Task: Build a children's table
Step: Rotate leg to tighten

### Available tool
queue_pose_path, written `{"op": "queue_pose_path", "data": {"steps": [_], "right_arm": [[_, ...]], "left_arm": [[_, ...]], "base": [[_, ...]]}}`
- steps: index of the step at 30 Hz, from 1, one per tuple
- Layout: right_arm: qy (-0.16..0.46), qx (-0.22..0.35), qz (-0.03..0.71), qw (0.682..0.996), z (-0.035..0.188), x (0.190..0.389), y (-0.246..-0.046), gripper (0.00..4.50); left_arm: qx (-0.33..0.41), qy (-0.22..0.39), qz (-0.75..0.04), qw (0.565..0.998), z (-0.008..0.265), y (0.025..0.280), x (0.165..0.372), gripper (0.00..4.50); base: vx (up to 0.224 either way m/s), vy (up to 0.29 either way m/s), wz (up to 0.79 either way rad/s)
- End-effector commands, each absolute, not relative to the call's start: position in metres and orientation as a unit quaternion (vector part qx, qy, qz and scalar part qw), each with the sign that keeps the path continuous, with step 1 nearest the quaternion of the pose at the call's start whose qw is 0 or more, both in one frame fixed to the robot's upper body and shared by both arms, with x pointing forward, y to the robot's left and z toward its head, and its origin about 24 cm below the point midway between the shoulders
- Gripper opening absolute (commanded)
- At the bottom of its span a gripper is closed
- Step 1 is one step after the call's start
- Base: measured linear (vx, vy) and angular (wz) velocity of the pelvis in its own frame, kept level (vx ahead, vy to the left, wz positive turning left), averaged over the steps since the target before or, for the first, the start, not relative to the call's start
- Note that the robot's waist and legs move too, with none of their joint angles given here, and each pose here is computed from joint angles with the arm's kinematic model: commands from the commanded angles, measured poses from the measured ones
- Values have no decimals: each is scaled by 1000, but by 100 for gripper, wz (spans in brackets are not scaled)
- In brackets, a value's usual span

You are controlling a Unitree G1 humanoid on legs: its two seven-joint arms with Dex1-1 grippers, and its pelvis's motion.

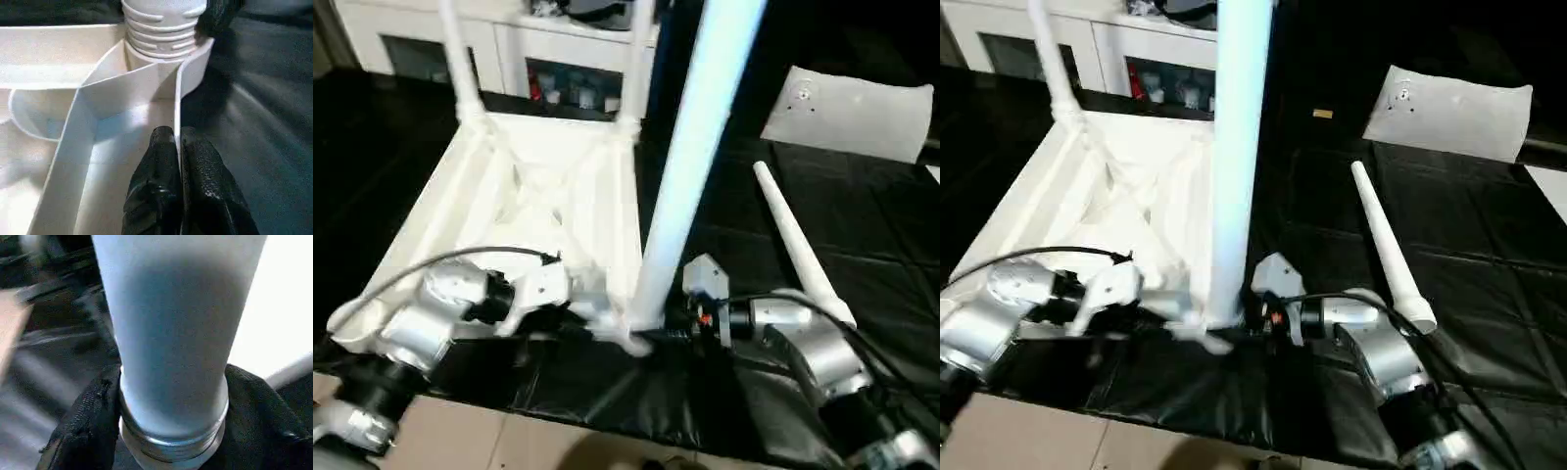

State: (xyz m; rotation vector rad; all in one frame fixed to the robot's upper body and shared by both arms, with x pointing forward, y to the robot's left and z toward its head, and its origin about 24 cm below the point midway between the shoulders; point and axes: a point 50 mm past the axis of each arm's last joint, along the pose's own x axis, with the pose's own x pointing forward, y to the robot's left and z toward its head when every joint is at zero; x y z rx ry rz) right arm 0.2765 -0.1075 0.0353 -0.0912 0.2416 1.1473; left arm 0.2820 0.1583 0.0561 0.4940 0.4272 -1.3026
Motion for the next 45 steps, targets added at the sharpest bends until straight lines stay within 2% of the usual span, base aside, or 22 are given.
{"op": "queue_pose_path", "data": {"steps": [1,4,7,9,12,14,15,16,18,21,24,25,30,31,33,34,38,43,45], "right_arm": [[117,-40,497,859,29,277,-101,272],[122,-8,435,892,23,279,-91,272],[132,29,355,925,21,286,-76,272],[138,40,325,935,21,289,-71,272],[137,48,291,946,26,296,-49,272],[126,60,297,945,31,297,-43,272],[119,63,296,946,34,298,-43,328],[115,65,296,946,36,298,-43,342],[110,66,290,948,38,299,-49,342],[106,63,284,951,38,299,-58,384],[83,60,291,951,44,294,-80,395],[77,58,296,950,46,292,-86,422],[67,78,328,939,53,276,-108,443],[64,77,340,935,56,268,-113,443],[63,78,342,934,57,265,-116,443],[62,80,346,933,58,261,-119,443],[48,78,336,937,65,244,-127,443],[93,69,311,943,61,236,-129,443],[86,74,304,946,64,229,-129,443]], "left_arm": [[162,169,-567,790,51,134,278,0],[139,165,-542,812,46,113,276,0],[132,164,-494,843,46,94,286,0],[129,164,-476,854,47,89,290,0],[140,157,-457,864,55,78,299,0],[157,157,-459,860,56,79,301,0],[168,157,-462,856,56,82,301,0],[180,159,-465,852,55,85,301,0],[201,168,-466,845,52,93,301,0],[213,174,-465,841,50,103,300,0],[243,168,-484,824,48,124,297,0],[250,162,-488,821,49,129,297,0],[271,147,-512,801,53,150,295,0],[263,144,-509,807,55,157,296,0],[257,138,-509,810,57,159,296,0],[246,125,-507,816,60,162,297,0],[110,48,-488,865,83,165,290,0],[83,40,-387,918,82,173,284,0],[67,36,-319,945,79,174,272,0]], "base": [[0,0,0],[0,0,0],[0,0,0],[0,0,0],[0,0,0],[0,0,0],[0,0,0],[0,0,0],[0,0,0],[0,0,0],[0,0,0],[0,0,0],[0,0,0],[0,0,0],[0,0,0],[0,0,0],[0,0,0],[0,0,0],[0,0,0]]}}
